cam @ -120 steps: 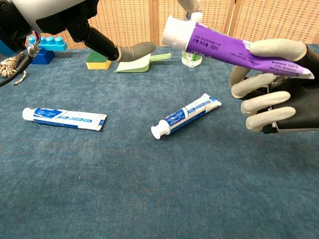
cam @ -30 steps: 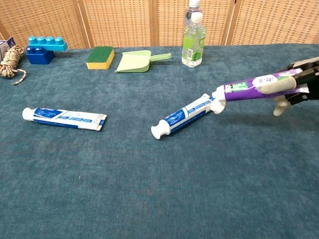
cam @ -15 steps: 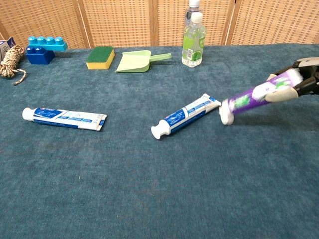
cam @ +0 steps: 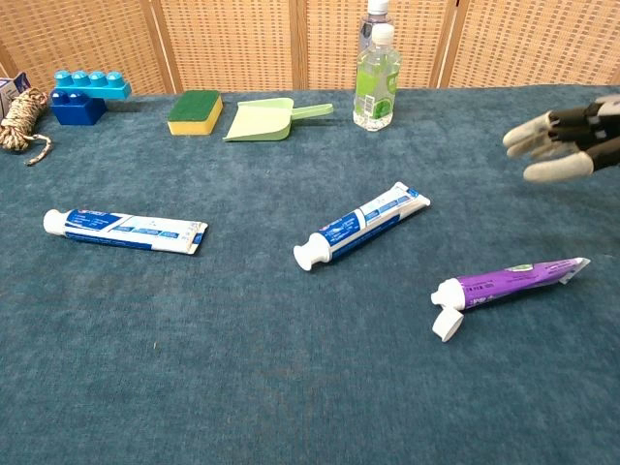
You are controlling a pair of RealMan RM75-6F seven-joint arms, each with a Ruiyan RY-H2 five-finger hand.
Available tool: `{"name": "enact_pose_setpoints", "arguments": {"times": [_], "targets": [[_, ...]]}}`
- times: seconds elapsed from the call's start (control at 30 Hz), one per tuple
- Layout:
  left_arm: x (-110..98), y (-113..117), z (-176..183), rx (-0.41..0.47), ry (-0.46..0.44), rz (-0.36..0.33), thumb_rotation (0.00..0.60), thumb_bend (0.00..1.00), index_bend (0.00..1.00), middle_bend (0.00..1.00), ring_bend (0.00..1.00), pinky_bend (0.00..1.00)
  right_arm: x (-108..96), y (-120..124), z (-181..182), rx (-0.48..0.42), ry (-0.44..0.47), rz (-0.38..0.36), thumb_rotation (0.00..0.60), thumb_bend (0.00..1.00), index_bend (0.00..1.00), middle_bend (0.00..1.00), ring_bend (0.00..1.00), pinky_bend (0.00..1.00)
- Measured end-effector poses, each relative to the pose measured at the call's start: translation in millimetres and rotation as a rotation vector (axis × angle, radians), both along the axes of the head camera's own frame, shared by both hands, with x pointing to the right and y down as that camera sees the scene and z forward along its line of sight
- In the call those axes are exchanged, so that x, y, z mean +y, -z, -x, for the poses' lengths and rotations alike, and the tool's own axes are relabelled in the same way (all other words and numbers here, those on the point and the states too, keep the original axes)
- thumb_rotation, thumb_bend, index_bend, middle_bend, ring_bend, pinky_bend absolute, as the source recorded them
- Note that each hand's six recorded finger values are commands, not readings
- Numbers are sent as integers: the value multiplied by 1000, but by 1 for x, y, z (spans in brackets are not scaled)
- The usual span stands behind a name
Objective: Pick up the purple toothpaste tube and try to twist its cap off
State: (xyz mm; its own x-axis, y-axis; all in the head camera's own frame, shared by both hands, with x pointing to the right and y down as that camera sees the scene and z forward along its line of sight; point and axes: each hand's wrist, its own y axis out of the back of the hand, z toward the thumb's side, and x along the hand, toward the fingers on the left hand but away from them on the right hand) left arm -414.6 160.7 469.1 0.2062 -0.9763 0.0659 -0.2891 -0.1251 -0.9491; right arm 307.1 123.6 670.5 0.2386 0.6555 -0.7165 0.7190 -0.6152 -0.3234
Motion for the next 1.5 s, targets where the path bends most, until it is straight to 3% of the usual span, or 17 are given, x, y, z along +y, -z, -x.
{"name": "enact_pose_setpoints", "arguments": {"times": [0.17, 0.3, 0.43, 0.73, 1.07, 1.23, 1.5], "targets": [[7, 0, 6, -29, 17, 8, 600, 356, 258, 0, 0, 201, -7, 13, 0, -26, -57, -58, 597, 159, 323, 266, 136, 169], [19, -2, 14, -70, 48, 41, 600, 357, 245, 0, 0, 206, -12, 27, 0, -35, -104, -126, 600, 175, 401, 321, 182, 194], [32, -5, 23, -105, 86, 86, 600, 356, 245, 5, 0, 217, -15, 42, -2, -6, -122, -201, 600, 263, 472, 359, 229, 231], [54, -11, 41, -179, 158, 152, 600, 356, 252, 51, 5, 217, -7, 62, -13, 196, -30, -349, 600, 333, 523, 385, 253, 251], [81, -21, 56, -244, 217, 243, 600, 356, 238, 94, 32, 210, 22, 78, -37, 547, 173, -498, 600, 334, 526, 388, 261, 250], [94, -32, 61, -282, 228, 301, 600, 355, 237, 91, 33, 196, 48, 84, -56, 677, 225, -506, 600, 336, 527, 388, 261, 250], [114, -50, 63, -276, 256, 372, 600, 355, 237, 87, 32, 174, 79, 94, -73, 712, 223, -478, 600, 328, 531, 389, 262, 250]]}}
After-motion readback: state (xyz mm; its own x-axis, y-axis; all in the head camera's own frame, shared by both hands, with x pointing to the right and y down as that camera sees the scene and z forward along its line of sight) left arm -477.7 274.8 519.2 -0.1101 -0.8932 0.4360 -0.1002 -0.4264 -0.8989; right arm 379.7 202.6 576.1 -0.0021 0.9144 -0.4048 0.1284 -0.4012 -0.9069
